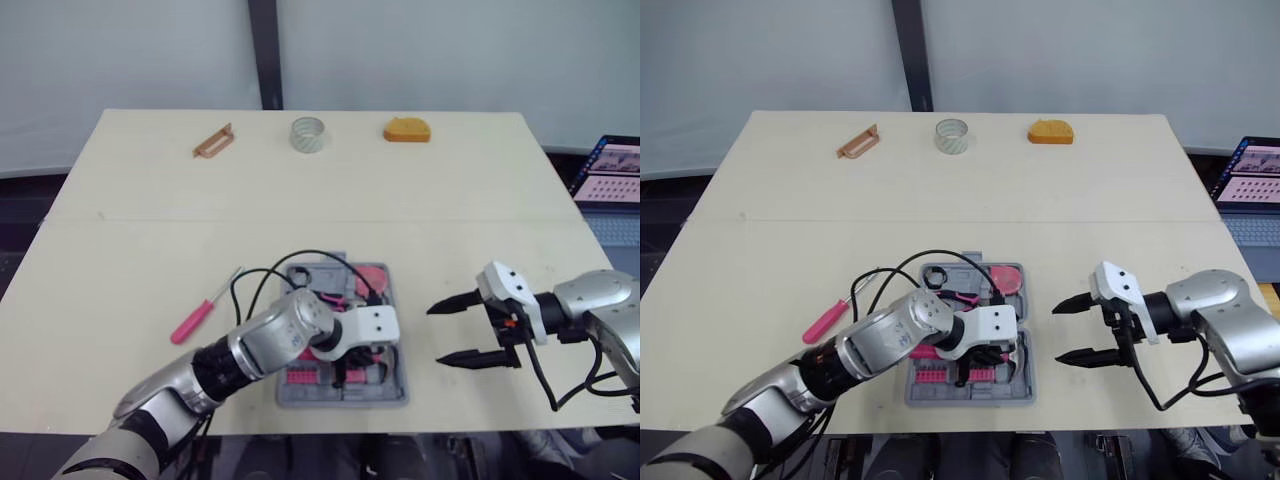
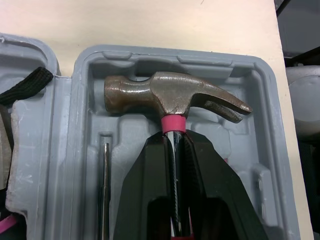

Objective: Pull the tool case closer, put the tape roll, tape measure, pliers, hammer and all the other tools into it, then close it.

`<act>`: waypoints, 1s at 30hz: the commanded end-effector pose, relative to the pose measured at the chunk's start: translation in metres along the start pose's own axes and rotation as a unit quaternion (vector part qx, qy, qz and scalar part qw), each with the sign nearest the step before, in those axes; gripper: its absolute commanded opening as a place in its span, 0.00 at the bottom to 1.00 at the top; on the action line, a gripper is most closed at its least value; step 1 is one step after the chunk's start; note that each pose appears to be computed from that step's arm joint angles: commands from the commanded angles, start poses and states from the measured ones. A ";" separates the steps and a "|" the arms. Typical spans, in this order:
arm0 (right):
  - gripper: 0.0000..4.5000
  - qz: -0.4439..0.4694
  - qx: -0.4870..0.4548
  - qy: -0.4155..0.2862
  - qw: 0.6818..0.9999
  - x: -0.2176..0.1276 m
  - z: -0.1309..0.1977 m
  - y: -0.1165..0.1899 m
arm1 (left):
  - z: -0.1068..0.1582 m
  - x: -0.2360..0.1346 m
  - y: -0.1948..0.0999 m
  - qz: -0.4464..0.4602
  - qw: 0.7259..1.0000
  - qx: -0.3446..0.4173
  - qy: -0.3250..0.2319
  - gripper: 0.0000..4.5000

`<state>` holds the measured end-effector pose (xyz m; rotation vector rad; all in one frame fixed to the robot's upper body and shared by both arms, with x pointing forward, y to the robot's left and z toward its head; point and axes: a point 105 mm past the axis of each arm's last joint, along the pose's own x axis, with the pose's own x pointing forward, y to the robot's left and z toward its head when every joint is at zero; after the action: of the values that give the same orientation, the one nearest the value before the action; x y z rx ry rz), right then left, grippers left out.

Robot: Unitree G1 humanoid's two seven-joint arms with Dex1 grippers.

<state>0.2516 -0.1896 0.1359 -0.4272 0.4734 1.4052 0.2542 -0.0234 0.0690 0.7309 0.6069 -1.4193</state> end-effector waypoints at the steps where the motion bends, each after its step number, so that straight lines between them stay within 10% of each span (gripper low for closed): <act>1: 1.00 -0.007 -0.019 -0.004 1.000 -0.005 0.009 0.001 | 0.010 0.001 -0.004 0.000 1.000 0.017 -0.017 0.01; 30: 1.00 -0.008 -0.017 -0.008 1.000 -0.003 0.008 0.002 | 0.009 0.004 0.001 0.017 0.999 0.029 -0.002 0.01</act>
<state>0.2494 -0.1885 0.1340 -0.4245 0.4782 1.4104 0.2552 -0.0292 0.0687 0.7639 0.5772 -1.4040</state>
